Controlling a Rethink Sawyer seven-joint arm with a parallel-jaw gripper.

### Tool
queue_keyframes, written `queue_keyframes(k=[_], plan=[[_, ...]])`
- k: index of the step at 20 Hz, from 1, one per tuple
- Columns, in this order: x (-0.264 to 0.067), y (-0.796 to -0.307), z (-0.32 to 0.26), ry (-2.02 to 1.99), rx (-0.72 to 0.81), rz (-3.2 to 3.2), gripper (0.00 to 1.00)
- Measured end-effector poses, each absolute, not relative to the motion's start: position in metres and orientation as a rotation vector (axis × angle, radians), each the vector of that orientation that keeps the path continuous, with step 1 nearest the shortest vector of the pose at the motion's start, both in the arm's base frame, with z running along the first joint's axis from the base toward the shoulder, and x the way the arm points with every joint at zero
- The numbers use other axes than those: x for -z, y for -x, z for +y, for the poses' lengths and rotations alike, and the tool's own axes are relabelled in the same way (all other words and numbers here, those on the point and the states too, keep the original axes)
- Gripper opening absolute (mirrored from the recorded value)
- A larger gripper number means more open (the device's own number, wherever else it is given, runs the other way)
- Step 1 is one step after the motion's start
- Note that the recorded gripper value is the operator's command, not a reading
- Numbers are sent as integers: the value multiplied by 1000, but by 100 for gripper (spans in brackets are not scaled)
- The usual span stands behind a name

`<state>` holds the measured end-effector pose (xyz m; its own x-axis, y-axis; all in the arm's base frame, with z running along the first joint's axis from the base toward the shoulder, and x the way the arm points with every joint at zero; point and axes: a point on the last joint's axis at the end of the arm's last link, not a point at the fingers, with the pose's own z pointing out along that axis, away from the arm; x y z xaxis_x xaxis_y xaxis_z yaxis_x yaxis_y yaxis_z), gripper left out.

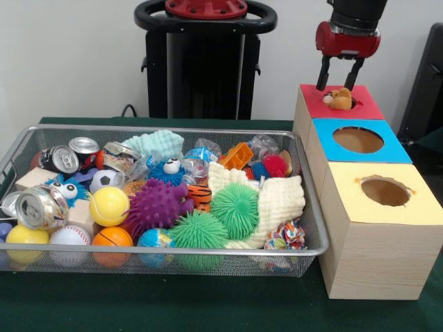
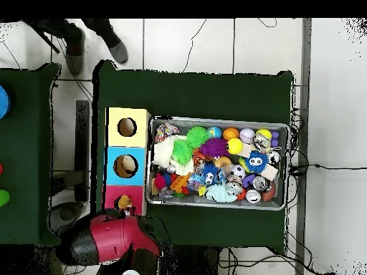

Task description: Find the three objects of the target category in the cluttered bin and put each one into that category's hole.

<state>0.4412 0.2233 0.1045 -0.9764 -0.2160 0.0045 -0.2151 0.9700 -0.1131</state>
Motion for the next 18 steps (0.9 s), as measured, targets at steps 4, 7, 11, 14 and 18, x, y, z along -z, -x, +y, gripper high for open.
queue_keyframes(k=[4,7,11,14,18], plan=[[-87,-438,221,342,182,3119,100],[-87,-439,218,331,181,3119,100],[-87,-440,219,330,181,3123,100],[-86,-441,219,324,181,3129,100],[-86,-444,219,311,184,3149,100]])
